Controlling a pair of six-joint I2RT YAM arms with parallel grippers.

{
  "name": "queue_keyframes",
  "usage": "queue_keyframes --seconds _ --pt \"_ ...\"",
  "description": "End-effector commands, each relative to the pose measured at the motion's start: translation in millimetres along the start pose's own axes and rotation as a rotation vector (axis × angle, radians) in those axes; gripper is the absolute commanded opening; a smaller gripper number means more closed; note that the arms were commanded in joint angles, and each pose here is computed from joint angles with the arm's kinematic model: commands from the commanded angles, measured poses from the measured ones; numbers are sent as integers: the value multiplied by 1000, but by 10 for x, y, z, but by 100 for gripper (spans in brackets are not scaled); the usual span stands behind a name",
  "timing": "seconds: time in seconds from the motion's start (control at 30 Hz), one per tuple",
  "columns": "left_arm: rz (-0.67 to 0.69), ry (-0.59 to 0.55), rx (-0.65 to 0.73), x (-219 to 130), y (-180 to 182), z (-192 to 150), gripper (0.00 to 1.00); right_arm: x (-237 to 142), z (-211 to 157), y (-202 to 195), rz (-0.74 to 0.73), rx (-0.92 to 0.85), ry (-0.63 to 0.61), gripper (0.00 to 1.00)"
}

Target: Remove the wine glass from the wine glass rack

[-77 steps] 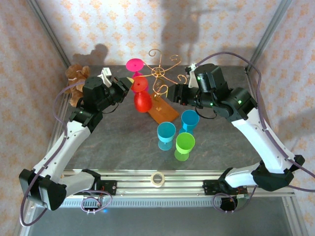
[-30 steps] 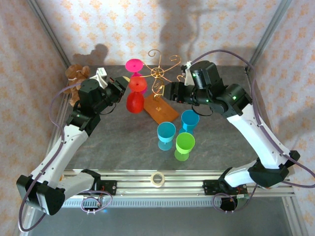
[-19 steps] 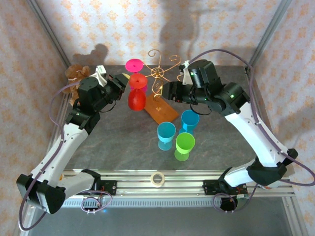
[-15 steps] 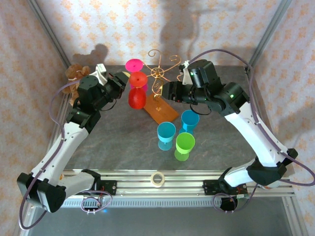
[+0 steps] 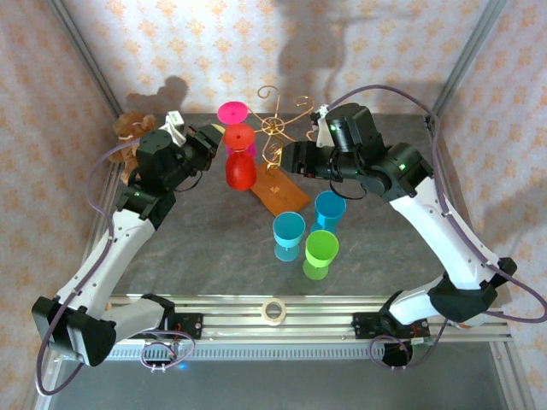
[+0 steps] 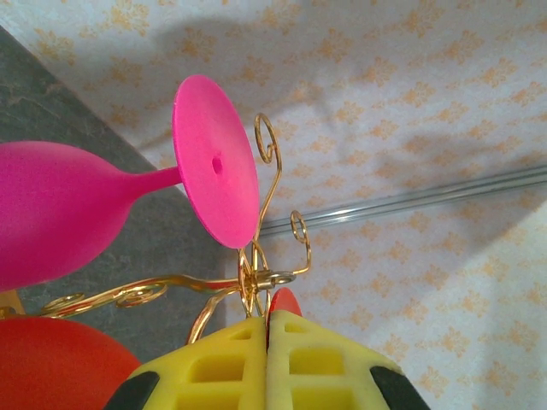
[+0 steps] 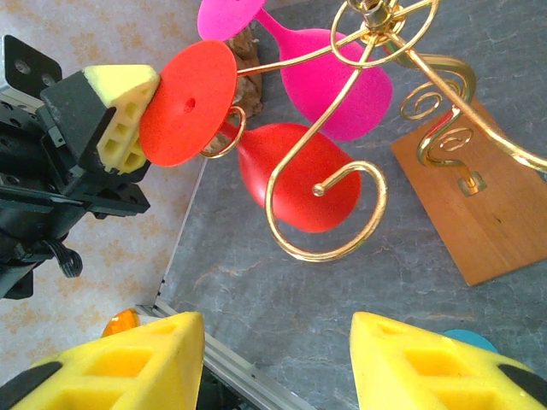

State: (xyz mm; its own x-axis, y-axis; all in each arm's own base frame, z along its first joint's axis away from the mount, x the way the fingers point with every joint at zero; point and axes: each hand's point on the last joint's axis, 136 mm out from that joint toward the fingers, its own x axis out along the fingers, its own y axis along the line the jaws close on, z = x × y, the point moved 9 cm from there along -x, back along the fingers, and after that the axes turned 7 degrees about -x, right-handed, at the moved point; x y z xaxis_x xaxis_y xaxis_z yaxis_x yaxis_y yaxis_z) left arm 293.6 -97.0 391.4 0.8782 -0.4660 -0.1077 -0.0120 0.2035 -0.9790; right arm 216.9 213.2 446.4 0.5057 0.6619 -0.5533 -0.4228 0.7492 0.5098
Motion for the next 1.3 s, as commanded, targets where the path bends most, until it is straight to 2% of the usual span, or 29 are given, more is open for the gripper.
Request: queue_keyframes --seconds 0.0,0.4,1.27 --pt "-61 -80 5 -120 -124 105 0 -70 73 44 22 -13 -30 49" --pt "-38 -87 10 -167 -47 133 0 -26 75 39 22 -4 -27 49" --pt "-92 -17 18 118 -169 179 0 -33 100 50 16 -3 -29 49"
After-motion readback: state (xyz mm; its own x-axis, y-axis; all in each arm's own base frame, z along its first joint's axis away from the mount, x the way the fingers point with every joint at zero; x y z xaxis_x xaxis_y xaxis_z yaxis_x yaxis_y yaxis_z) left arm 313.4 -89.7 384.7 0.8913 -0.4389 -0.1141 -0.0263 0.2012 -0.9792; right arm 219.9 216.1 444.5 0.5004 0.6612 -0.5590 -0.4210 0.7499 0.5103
